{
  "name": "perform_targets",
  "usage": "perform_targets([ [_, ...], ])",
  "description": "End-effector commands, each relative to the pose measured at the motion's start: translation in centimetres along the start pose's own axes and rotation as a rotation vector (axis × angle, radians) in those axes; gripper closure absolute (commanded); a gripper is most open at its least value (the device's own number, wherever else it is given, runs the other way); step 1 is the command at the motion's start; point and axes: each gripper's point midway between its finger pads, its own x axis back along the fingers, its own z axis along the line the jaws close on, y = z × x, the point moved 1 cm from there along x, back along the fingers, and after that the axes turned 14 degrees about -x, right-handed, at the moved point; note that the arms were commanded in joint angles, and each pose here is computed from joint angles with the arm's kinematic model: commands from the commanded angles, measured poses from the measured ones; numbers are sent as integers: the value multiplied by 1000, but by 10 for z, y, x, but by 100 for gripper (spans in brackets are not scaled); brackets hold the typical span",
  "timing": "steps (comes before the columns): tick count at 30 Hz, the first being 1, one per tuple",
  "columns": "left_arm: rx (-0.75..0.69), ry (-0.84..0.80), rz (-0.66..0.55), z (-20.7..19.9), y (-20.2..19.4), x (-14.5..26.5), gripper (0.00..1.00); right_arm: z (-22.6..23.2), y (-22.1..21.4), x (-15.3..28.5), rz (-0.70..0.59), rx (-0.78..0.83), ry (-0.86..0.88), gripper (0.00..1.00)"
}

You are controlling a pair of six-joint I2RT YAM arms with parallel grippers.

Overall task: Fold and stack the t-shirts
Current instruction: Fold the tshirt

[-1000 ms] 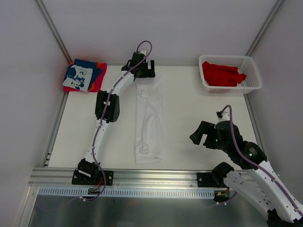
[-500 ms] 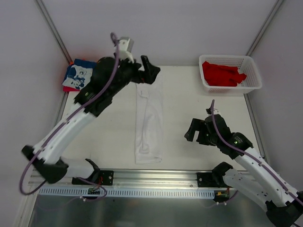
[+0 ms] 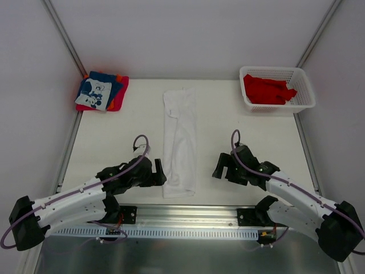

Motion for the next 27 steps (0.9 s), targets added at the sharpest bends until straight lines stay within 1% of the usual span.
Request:
perform_targets([
  [1,169,-34,-75,-3,0,5,16,28,-8,-7,9,-44,113,0],
  [3,177,-18,-41,2,-18,-2,19,26,-8,-12,-19,-47,91,1],
  [4,184,-11,-31,3,-23,-4,20,28,-14,-14,-13,-32,94,1],
  [5,186,2,-24,5,-28,-6,25,28,-18,-17,-12,-48,85,0],
  [6,195,7,-11,5,-35,-8,26,27,-18,-20,-33,-52,74,1],
  [8,202,45,-6,6,-41,-13,30,33,-30,-29,-28,-51,75,1],
  [10,170,70,24,3,-53,-17,32,37,-44,-39,-5,-23,60,0],
  [11,178,73,23,-2,-53,-18,32,39,-47,-43,-1,-18,49,0],
  [12,156,77,20,-5,-56,-19,33,49,-49,-44,3,-9,55,1],
  [13,141,108,34,-4,-62,-23,33,51,-55,-47,16,10,45,1],
  [14,154,116,20,-7,-59,-24,33,48,-60,-55,29,26,8,0],
  [16,140,124,25,-12,-63,-27,32,59,-66,-59,38,38,23,0],
  [18,134,124,24,-15,-63,-31,33,61,-71,-67,45,34,20,0],
  [27,134,123,38,-18,-70,-42,36,51,-83,-80,60,27,-23,2],
])
